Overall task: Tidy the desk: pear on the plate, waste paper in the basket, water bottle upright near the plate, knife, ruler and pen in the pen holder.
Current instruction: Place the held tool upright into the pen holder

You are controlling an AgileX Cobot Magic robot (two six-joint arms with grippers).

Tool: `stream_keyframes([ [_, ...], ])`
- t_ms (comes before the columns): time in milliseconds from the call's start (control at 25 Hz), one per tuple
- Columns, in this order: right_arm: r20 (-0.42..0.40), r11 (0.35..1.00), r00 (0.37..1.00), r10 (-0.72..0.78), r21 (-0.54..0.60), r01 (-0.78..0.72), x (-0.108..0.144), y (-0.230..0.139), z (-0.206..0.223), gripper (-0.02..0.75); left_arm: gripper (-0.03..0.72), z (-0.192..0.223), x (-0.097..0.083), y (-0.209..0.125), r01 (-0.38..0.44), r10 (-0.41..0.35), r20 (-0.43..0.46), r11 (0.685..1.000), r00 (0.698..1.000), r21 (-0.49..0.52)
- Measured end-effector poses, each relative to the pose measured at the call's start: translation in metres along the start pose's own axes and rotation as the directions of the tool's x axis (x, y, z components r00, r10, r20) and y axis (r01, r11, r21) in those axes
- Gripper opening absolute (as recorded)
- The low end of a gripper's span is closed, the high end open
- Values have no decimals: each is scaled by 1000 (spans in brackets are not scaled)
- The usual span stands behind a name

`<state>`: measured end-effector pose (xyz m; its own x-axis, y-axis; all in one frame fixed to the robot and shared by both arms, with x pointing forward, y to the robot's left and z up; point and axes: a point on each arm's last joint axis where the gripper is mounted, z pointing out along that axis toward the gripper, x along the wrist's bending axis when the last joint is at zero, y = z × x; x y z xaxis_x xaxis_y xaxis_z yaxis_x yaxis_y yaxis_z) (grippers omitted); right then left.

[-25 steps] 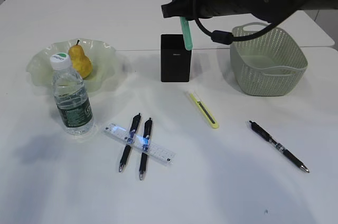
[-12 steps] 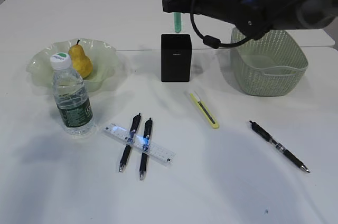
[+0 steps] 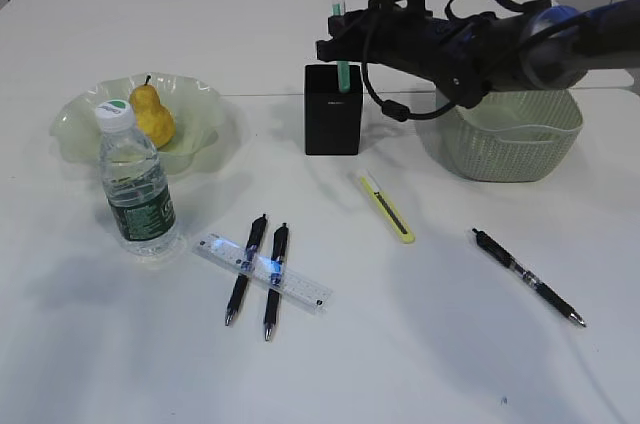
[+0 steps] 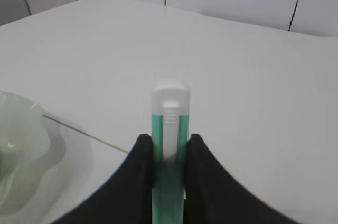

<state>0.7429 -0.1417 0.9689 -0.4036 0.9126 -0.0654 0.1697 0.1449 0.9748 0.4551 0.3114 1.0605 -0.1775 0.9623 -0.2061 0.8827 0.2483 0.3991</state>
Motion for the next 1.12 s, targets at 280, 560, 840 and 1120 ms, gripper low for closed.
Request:
stream_keyframes([
  [280,-4,1000,1000,2,19,-2,1,-11,4,246,519,0,0,0,0,0,0,1000,1000,0],
  [560,-4,1000,1000,20,5,-20,0,-7,4,477,518,0,0,0,0,0,0,1000,1000,0],
  [840,49,998,999,1,66,-5,-9,34,-20,486,518,0,0,0,0,0,0,1000,1000,0],
  [1120,248,954,967,-55,300,-22,-37,71,-68,479,518,0,0,0,0,0,0,1000,1000,0],
])
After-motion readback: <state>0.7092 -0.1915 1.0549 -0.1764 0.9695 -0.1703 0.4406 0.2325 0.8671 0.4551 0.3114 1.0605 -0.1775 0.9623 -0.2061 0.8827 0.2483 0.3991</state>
